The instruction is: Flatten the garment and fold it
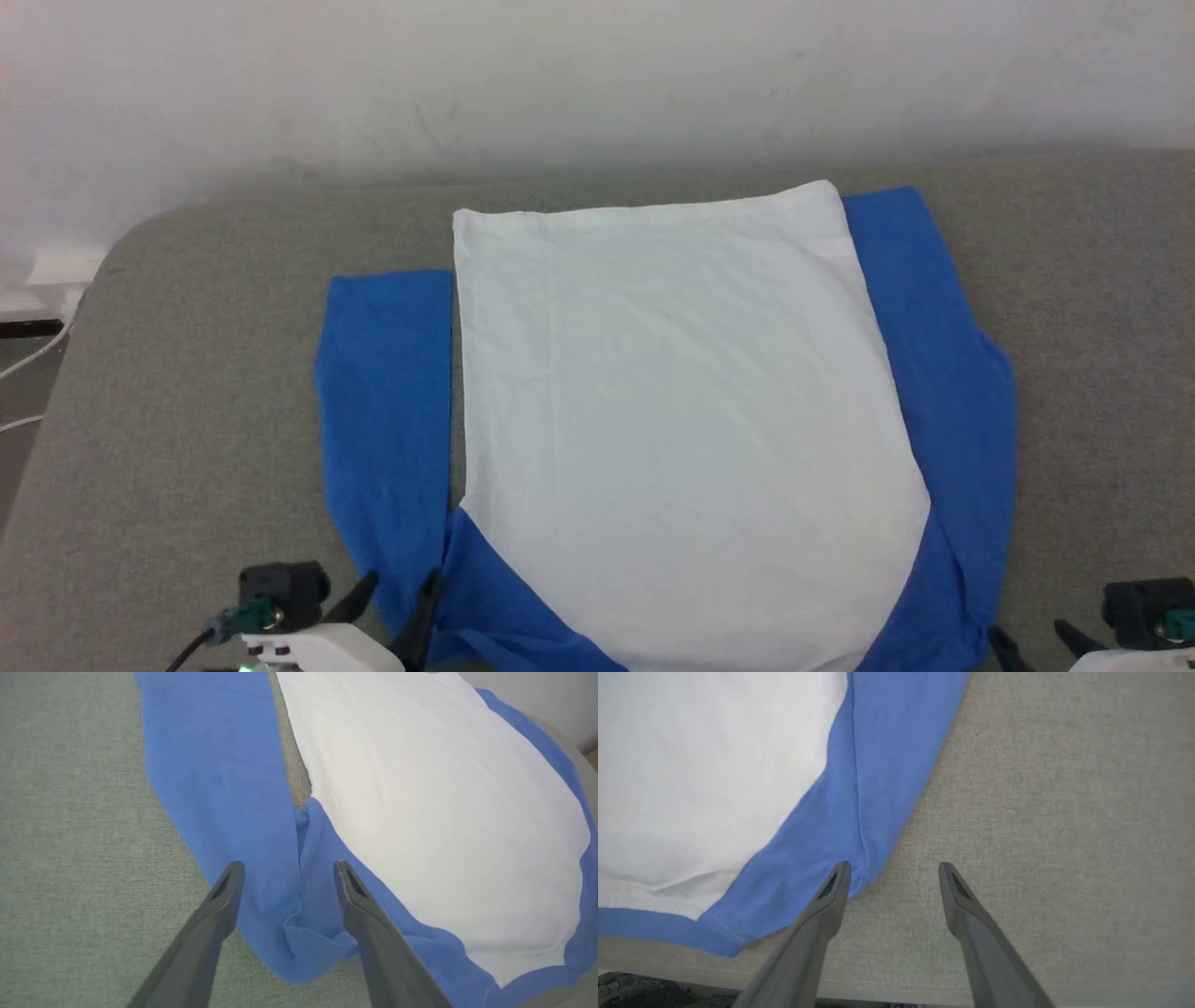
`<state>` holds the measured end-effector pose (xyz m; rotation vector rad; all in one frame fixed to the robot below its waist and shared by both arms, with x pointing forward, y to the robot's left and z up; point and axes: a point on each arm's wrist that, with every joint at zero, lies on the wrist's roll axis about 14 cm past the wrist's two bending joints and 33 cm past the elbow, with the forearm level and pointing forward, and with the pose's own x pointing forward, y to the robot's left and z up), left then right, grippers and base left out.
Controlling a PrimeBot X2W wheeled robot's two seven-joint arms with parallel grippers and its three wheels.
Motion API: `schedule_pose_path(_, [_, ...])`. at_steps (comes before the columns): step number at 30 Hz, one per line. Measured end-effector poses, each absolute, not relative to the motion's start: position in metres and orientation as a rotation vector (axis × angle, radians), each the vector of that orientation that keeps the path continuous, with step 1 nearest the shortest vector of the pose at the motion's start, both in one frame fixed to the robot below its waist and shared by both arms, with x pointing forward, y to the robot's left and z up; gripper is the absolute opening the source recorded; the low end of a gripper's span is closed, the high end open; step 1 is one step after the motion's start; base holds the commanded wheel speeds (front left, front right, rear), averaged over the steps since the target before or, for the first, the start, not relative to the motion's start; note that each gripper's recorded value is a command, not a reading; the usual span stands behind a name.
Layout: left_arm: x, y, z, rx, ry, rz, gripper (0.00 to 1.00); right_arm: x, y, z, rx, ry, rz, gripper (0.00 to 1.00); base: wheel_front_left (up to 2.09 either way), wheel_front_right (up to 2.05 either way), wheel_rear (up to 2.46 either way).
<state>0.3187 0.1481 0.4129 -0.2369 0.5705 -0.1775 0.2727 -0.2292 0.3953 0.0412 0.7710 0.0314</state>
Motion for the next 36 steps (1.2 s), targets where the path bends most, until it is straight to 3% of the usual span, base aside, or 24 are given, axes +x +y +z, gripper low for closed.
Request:
schedule_pose_path(10, [0.374,0.188,0.472,-0.133,0.200,-0.052,1.00,0.331,-0.223,0.470,0.100,0.298,-0.020,1.00,0.00,0.00,0.00])
schedule_pose_path(18, [0.449,0.175,0.494,-0.014,0.089,-0.154,1.00,0.374,-0.206,0.488,0.079,0.143,0.018,1.00,0.00,0.00,0.00])
schedule_pose_path(26, [0.518,0.157,0.464,0.048,0.215,-0.228,1.00,0.401,-0.195,0.469,0.080,0.172,0.048,1.00,0.00,0.00,0.00])
schedule_pose_path(36, [0.549,0.152,0.379,0.074,0.558,-0.234,1.00,0.407,-0.209,0.448,0.060,0.233,0.007,1.00,0.00,0.00,0.00])
